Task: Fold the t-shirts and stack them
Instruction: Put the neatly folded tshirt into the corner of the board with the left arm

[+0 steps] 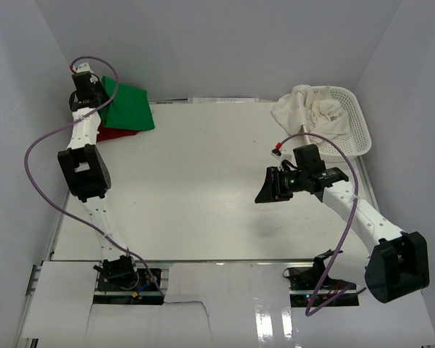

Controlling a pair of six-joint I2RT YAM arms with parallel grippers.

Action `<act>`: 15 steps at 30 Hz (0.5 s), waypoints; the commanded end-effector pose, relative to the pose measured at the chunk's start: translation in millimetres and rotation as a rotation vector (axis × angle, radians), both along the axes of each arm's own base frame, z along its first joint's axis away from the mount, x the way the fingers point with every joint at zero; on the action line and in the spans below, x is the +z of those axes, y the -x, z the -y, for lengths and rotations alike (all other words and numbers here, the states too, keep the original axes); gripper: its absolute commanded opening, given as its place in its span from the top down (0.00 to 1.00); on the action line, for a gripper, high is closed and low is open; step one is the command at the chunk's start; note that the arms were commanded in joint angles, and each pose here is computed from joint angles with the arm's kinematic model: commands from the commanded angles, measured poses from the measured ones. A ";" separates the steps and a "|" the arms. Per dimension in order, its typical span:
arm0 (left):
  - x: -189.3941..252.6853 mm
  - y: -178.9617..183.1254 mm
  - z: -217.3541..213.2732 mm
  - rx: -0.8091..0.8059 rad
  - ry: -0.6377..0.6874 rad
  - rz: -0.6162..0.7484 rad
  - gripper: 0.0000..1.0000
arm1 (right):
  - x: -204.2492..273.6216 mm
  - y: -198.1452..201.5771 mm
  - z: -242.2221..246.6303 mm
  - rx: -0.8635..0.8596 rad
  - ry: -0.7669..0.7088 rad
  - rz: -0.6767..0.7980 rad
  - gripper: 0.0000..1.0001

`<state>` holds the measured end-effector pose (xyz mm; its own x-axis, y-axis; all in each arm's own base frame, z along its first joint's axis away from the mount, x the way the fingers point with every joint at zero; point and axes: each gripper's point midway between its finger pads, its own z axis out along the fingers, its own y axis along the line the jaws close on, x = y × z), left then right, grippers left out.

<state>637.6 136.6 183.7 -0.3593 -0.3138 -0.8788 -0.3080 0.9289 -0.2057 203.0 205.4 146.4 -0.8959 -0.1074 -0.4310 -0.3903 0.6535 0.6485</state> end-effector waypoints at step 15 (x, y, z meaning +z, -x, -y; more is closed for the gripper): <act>135.8 19.4 1.8 -0.059 0.047 0.268 1.00 | -3.6 5.4 -5.4 0.015 -0.031 -0.009 0.57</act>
